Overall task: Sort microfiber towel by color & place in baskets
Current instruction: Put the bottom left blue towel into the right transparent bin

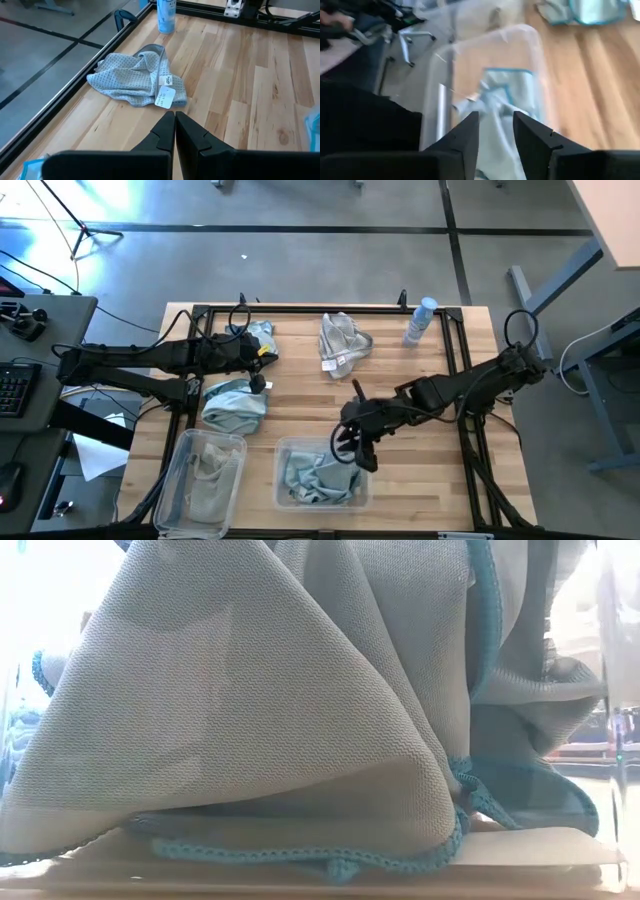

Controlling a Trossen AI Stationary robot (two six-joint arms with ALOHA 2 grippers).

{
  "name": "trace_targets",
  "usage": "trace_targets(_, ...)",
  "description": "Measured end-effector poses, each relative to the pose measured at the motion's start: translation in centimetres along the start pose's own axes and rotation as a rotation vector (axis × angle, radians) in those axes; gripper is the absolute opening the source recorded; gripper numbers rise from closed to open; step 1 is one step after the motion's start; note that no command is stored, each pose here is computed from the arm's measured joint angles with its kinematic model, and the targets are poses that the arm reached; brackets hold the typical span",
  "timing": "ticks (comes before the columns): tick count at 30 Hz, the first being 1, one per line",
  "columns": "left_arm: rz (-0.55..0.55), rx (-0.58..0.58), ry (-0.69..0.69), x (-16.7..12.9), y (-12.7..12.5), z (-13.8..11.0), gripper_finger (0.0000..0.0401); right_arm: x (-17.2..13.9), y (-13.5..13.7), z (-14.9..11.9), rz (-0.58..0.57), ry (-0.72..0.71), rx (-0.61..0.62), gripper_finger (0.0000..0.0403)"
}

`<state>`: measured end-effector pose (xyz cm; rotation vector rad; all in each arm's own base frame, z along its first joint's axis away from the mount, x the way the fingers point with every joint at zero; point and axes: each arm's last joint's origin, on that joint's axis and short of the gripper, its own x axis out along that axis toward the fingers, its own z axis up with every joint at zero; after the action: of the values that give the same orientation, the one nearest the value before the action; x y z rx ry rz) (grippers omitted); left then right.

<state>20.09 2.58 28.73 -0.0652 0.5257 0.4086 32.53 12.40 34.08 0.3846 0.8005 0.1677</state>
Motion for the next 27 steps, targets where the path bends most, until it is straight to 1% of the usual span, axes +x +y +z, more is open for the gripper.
trace_targets(3,0.0,0.001,0.0,0.0,0.0,0.0,0.0,-0.3,-1.2,-0.1,-0.044,0.054,0.01,0.0077)
trace_targets(6,-0.002,0.001,0.0,0.0,0.0,0.0,0.0,-0.4,-2.4,-0.1,-0.076,0.11,0.006,0.0023)
trace_targets(8,-0.011,0.001,0.001,0.0,0.0,0.0,0.0,-0.6,-3.3,-0.1,-0.105,0.139,0.001,0.0007)
trace_targets(12,-0.03,0.002,0.004,0.0,-0.1,0.0,0.0,-0.9,-5.1,0.3,-0.158,0.169,0.007,0.0018)
trace_targets(17,-0.023,0.009,0.016,0.0,0.2,-0.1,0.0,-1.3,-7.4,0.8,-0.211,0.189,0.006,0.0003)
trace_targets(23,0.014,-0.013,0.02,0.3,1.2,0.0,0.0,-2.2,-10.6,1.5,-0.282,0.21,0.05,0.0001)
trace_targets(27,-0.014,-0.026,0.022,0.3,2.1,0.3,0.0,-2.8,-12.5,2.0,-0.319,0.203,0.092,0.0001)
